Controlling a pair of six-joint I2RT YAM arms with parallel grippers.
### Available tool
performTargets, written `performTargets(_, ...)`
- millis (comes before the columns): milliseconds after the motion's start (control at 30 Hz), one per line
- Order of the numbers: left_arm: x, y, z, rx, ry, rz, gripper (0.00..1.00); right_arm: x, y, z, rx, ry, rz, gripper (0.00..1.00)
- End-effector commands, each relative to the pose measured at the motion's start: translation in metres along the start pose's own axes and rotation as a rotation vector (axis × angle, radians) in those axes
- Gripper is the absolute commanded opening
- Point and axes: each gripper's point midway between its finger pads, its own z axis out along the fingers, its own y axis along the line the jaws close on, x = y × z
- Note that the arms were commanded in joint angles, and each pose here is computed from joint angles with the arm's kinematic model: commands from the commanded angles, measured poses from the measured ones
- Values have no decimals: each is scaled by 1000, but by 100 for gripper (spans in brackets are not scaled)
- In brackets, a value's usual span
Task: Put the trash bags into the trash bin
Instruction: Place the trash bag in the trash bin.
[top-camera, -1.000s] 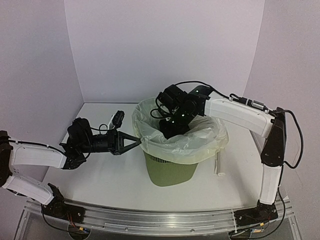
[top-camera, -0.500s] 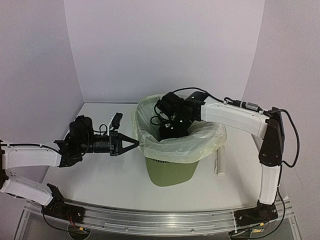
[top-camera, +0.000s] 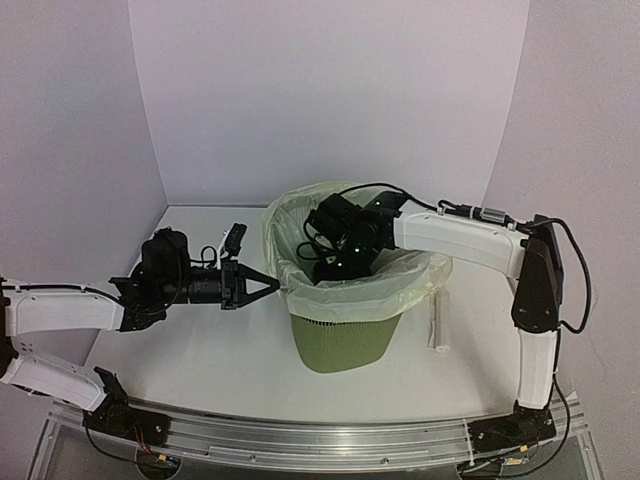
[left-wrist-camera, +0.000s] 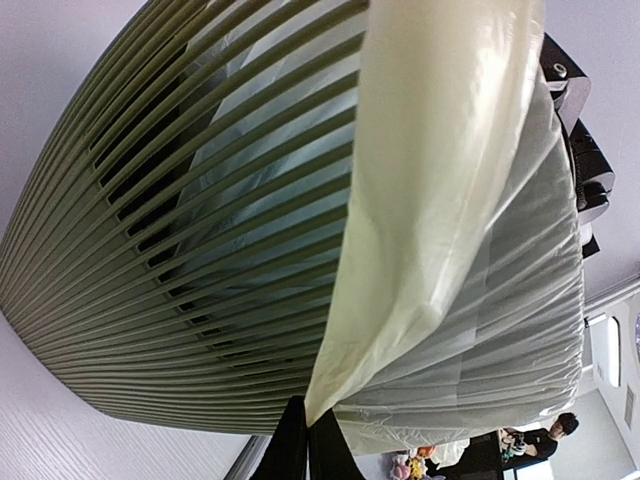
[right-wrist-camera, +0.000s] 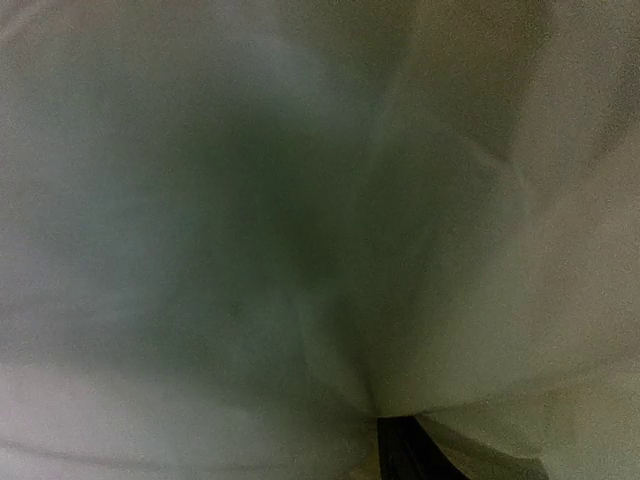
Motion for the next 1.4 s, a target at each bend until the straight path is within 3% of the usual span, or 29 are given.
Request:
performTargets(0,-4,10,0,-95,0,2,0,-4,3,-18,0,-14,-60,48)
performTargets(300,-20,4,-7,-145,-57,31,0,-38,17,-121,-77,-258,-170,64)
performTargets(867,-30,8,-3,-210,-52,44,2,-93,20,-230,-28,-605,-354,81)
performTargets(967,-35,12,-7,-288,-48,51,35,-101,17,-231,-47,-613,-366,85)
performTargets(1100,-59,4,-38,-421,-159,115,73,-111,-7,-229,-152,-589,-336,86)
performTargets(1200,-78,-12,-59,-471,-226,176,88,-116,-19,-227,-195,-583,-386,86)
performTargets(1367,-111,-32,-74,-557,-307,255,99,-126,-25,-232,-195,-615,-412,86)
